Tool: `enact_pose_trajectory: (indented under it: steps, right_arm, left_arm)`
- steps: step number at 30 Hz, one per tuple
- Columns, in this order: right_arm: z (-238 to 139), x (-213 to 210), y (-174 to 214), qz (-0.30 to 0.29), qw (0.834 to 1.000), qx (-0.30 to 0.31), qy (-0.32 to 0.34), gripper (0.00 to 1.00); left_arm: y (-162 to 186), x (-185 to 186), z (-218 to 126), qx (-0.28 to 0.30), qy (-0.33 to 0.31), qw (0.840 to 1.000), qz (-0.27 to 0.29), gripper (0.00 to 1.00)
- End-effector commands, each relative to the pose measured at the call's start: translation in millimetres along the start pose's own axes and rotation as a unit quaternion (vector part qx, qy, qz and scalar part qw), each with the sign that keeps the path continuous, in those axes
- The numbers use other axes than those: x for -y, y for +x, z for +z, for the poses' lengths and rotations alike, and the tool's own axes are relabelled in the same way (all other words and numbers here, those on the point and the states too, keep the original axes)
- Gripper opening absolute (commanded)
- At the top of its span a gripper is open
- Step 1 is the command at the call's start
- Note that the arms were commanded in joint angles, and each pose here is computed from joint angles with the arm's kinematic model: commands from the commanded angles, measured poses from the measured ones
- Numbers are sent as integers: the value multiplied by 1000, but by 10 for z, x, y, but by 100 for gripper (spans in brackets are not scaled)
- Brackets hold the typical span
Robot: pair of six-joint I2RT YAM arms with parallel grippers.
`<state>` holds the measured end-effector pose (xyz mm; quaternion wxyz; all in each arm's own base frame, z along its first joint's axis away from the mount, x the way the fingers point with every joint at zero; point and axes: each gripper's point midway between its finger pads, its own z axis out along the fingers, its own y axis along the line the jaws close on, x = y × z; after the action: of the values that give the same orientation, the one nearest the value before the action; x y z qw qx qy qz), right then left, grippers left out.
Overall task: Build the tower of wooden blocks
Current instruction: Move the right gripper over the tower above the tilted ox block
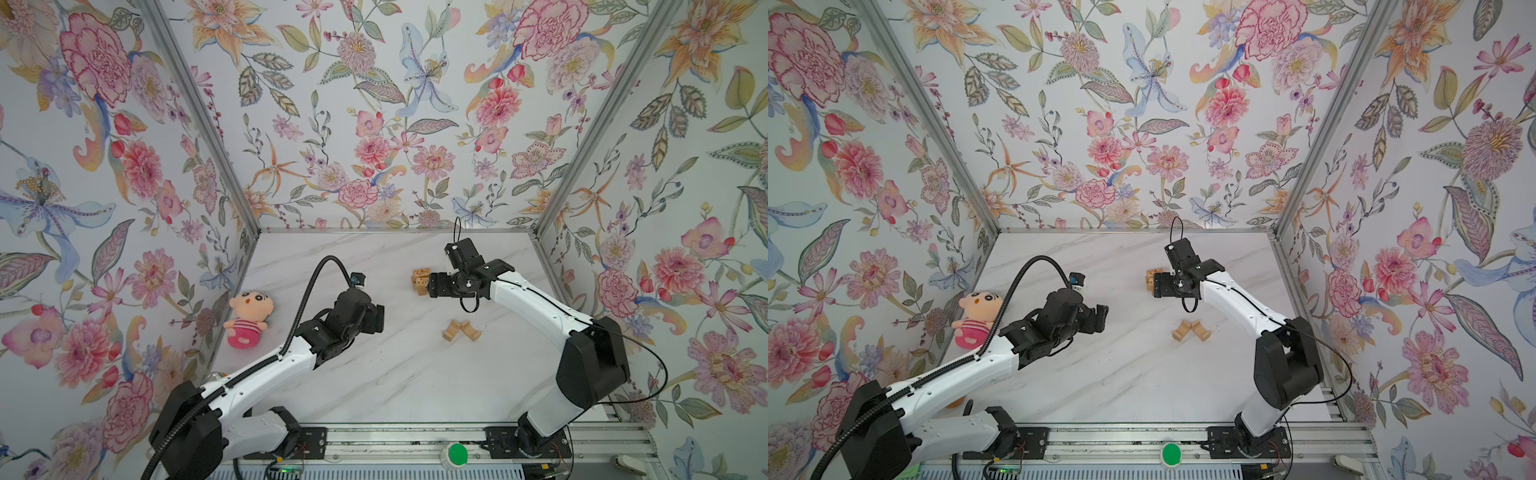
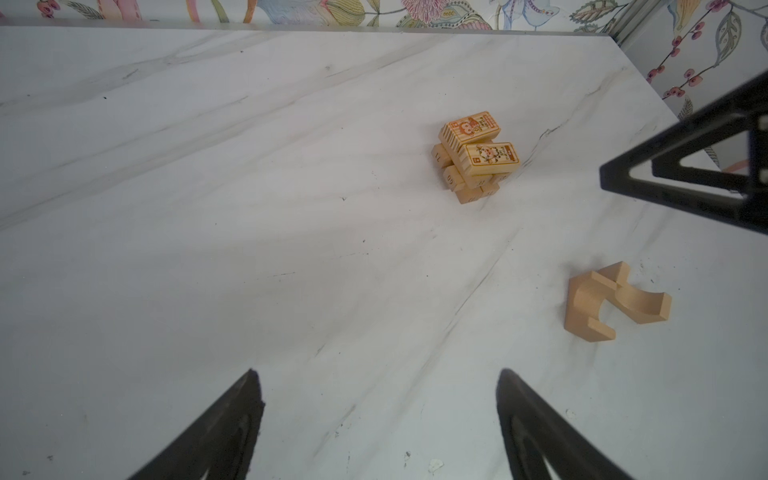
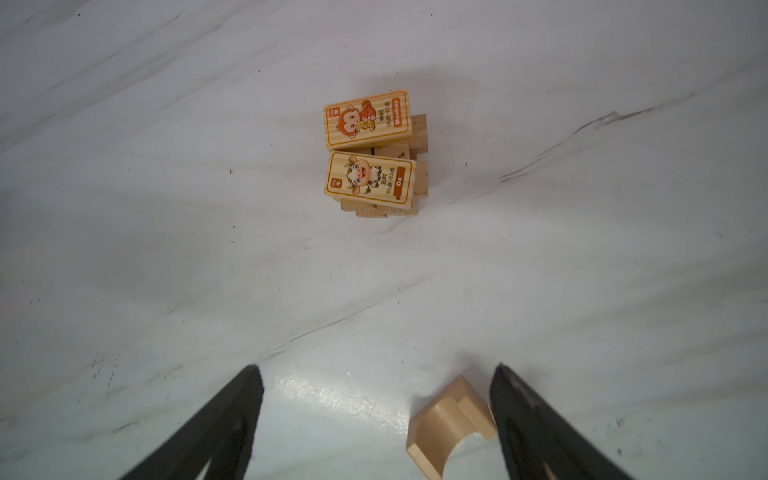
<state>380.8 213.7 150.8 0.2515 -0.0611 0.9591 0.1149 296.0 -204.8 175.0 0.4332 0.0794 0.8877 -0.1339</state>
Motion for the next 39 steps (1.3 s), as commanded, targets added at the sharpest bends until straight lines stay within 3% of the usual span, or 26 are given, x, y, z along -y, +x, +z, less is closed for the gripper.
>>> enact_pose_trajectory:
  steps: [1, 9, 18, 39]
  right_arm:
    - [111, -45, -89, -10, 999, -16, 28, 92]
    - [454, -132, -221, -22, 997, -53, 58, 91]
    - [727, -79, -199, -13, 993, -82, 78, 83]
    - [966, 11, -254, 3, 992, -98, 81, 77]
  left_arm:
    - [-168, -126, -98, 46, -21, 999, 14, 90]
    - [-194, -281, -126, 60, -40, 997, 23, 92]
    - [-187, -432, -21, 52, -42, 998, 15, 92]
    - [-172, -619, 14, 44, -51, 998, -1, 92]
